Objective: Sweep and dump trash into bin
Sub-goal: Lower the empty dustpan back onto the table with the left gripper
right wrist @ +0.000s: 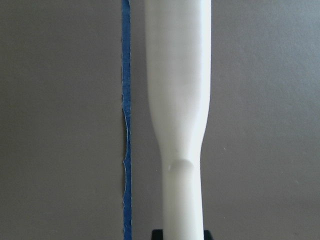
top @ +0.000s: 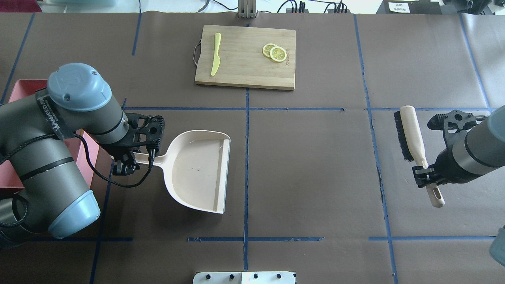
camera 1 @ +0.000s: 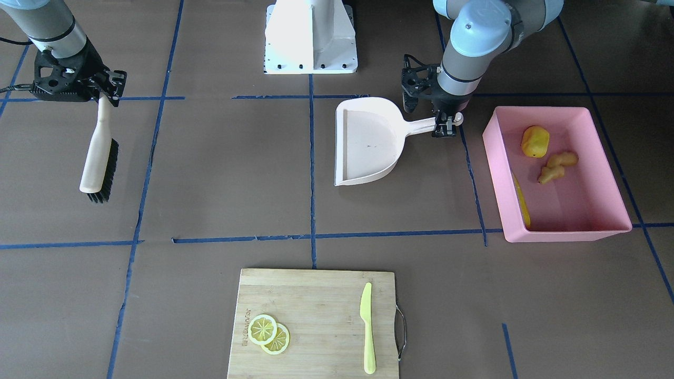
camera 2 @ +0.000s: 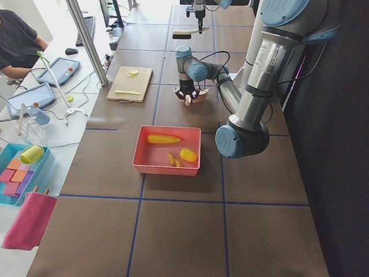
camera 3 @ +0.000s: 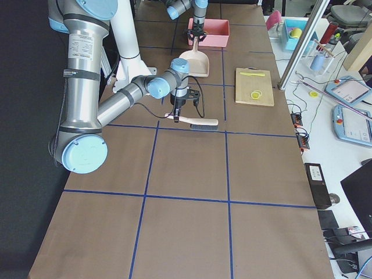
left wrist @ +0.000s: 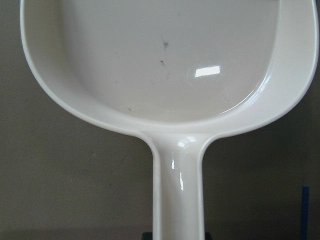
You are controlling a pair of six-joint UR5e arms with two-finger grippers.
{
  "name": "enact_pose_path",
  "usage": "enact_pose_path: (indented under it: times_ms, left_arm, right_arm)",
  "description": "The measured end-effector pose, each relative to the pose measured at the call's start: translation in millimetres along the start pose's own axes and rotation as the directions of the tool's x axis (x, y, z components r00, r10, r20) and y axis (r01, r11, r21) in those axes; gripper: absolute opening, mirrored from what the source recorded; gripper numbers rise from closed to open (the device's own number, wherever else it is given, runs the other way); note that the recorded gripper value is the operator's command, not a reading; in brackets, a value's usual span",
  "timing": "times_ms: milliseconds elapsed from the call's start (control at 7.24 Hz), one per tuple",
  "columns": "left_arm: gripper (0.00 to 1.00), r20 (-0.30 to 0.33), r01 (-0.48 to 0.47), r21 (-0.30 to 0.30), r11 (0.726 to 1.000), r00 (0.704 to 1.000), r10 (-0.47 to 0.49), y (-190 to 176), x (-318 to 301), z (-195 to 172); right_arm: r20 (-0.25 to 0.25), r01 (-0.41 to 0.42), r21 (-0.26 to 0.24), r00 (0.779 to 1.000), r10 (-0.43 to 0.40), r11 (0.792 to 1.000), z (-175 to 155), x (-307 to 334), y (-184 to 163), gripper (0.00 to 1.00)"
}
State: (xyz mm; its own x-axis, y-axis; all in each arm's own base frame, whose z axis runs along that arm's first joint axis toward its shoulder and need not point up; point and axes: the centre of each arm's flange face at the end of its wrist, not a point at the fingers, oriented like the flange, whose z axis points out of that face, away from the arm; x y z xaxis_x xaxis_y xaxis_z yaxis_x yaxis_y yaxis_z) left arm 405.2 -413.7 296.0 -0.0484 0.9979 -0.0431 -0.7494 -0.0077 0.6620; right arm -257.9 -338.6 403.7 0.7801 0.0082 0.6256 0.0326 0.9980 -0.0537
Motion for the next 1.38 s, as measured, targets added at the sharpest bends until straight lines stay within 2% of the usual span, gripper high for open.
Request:
enact_pose_path:
  times_ms: [552,829,1243,1381]
  left_arm:
    - [0.0,0.006,0.036,-0.002,0.999,0.999,-0.036,-12,0,22]
    - [0.0,0.027,-0.002,0.046,0.999,1.0,0.001,-20,-7,38]
    - [0.0,0.055,-0.068,0.056,0.996,0.996,0.065,-26,-11,41]
    - [0.99,0.079,-0.066,0.046,0.997,0.995,0.062,-25,-13,39]
  right_arm:
    - [-0.002,-0.004,-0.003,1.0,0.004,1.0,2,1,0,0.05]
    - [0.0,-0.003,-0.003,1.0,0.003,1.0,2,0,0,0.05]
    - [0.003,-0.008,-0.004,1.0,0.008,1.0,2,-1,0,0.05]
    - [0.006,-0.008,-0.006,1.0,0.008,1.0,1,-2,0,0.05]
